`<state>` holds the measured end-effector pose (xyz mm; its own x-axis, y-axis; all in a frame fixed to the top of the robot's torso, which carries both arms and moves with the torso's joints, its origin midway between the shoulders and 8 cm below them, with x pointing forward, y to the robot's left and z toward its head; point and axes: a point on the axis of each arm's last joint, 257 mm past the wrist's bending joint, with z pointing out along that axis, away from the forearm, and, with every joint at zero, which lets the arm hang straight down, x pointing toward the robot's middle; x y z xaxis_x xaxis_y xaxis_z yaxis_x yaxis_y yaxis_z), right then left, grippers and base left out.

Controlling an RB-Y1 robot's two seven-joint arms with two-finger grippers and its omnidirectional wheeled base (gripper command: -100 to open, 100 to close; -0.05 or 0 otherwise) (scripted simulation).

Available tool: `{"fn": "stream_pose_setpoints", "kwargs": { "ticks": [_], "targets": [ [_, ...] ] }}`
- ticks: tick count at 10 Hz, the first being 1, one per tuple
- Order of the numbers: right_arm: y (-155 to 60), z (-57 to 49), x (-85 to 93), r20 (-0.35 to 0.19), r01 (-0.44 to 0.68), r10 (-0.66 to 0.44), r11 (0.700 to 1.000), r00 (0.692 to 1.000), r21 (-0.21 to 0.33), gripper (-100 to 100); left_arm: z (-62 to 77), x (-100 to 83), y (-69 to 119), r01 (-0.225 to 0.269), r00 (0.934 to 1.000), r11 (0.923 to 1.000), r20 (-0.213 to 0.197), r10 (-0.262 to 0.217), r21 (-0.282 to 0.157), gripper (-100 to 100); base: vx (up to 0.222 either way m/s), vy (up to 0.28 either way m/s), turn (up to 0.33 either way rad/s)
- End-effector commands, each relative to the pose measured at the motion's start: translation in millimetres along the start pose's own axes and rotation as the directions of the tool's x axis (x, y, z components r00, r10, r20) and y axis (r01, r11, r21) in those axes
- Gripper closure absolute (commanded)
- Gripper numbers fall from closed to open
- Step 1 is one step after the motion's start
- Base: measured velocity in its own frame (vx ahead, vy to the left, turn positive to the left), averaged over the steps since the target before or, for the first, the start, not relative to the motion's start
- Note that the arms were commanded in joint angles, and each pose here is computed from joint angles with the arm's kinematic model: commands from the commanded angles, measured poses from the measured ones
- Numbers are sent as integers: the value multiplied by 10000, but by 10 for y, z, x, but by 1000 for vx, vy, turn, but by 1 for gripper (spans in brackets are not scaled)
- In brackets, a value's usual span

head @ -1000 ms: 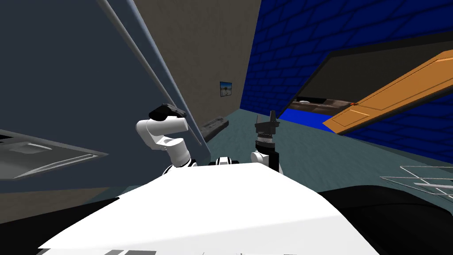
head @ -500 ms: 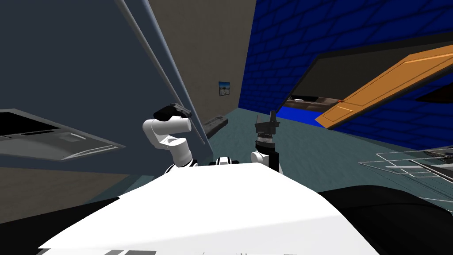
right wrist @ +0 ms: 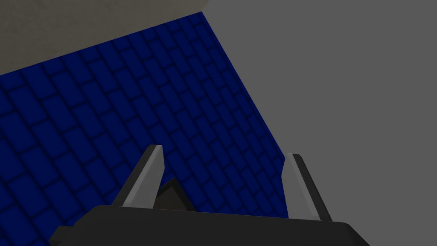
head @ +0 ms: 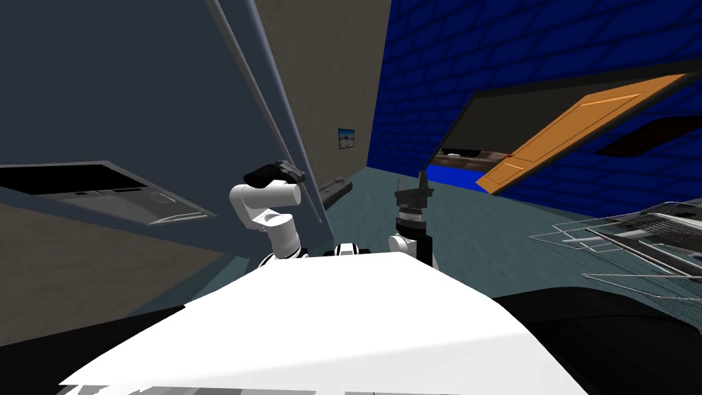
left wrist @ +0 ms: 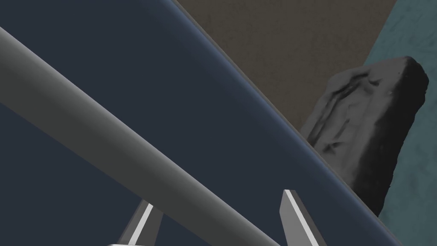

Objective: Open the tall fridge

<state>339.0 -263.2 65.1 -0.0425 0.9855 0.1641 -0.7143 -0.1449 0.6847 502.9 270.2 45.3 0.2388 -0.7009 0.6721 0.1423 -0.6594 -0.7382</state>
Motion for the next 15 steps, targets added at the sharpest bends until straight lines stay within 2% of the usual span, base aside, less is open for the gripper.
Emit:
{"fn": "stream_pose_setpoints", "kwargs": {
  "ticks": [1,3,5,7,8,10,11,13,14,15],
  "targets": [
    [0,0,0,-1,1,-1,10000,10000,0,0,-28,181,176,-114,9987,9989,-503,91,-452,100,-277,128,-51],
    [0,0,0,-1,0,0,10000,10000,-1,0,-75,365,338,-196,9949,9959,-1005,106,-884,100,-344,81,-68],
    [0,0,0,0,0,0,10000,10000,0,0,-76,350,301,-150,9952,9966,-975,70,-807,100,-180,39,-13],
    [0,0,0,0,2,-2,10000,10000,0,0,-141,487,485,-233,9902,9910,-1395,47,-1319,100,-168,120,-44],
    [0,0,0,-1,3,-3,10000,10000,0,0,-141,487,485,-233,9902,9910,-1395,47,-1319,100,-174,178,-84],
    [0,0,0,0,2,-2,10000,10000,1,0,-221,643,631,-337,9824,9843,-1867,7,-1735,100,-191,140,-61],
    [0,0,0,-1,2,-2,10000,10000,0,0,-221,643,631,-337,9824,9843,-1867,7,-1735,100,-174,115,-45],
    [0,0,0,0,2,-2,10000,10000,0,0,-314,796,775,-461,9723,9758,-2337,-53,-2139,100,-205,147,-45],
    [0,0,0,-1,2,-2,10000,10000,1,0,-314,796,775,-461,9723,9758,-2337,-53,-2139,100,-191,155,-63],
    [0,0,0,0,2,-2,10000,10000,1,0,-364,872,845,-529,9664,9709,-2570,-92,-2337,100,-195,141,-53]
  ]
}}
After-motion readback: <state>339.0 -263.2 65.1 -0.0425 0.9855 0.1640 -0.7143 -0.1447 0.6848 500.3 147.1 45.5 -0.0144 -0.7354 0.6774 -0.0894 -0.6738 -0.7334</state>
